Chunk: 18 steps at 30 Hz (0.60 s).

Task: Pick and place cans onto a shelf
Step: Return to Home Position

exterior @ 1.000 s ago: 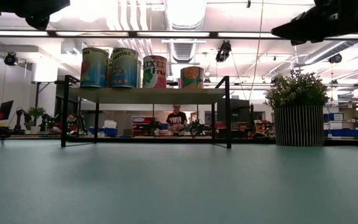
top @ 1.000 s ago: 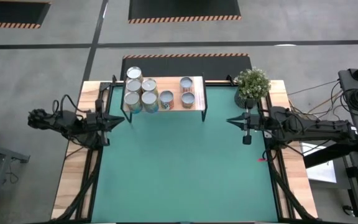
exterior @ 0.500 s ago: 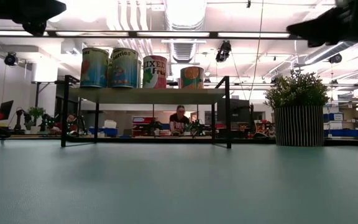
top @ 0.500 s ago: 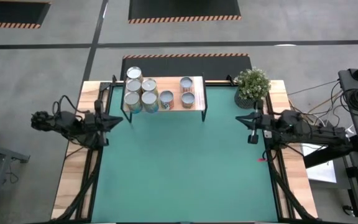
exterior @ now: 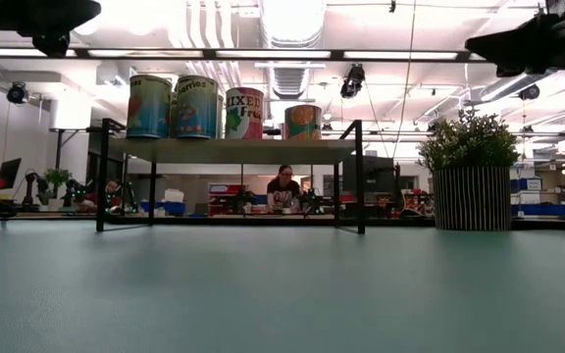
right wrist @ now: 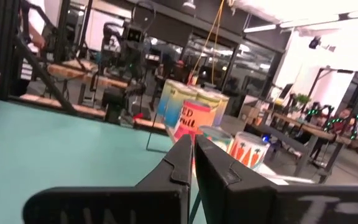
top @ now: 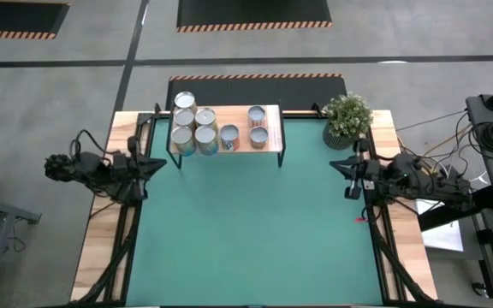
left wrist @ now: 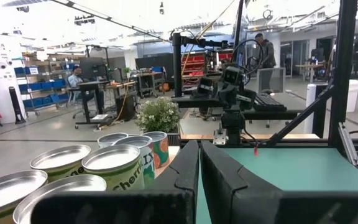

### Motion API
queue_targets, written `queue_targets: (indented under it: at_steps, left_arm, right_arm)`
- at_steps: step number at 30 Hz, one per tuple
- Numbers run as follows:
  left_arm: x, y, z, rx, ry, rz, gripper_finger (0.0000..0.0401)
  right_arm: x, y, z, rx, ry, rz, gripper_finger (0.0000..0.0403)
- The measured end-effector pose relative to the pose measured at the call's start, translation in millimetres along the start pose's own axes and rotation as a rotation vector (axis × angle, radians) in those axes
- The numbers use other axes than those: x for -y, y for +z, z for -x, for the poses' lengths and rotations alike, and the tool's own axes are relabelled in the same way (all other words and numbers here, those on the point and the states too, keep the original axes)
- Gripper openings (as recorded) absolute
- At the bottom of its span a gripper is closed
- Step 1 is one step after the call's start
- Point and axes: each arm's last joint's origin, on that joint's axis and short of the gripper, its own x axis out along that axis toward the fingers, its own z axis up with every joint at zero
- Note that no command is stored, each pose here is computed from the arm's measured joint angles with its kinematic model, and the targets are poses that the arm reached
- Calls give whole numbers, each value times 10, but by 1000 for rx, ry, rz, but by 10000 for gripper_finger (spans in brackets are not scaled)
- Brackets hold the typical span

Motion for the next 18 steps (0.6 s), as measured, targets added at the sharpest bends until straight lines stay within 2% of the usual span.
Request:
queue_targets:
  at_steps: [18]
  left_arm:
    - [96, -292, -94, -43, 1, 9, 0]
  right_arm:
    - [-72, -220, -42, -56, 15, -6, 9]
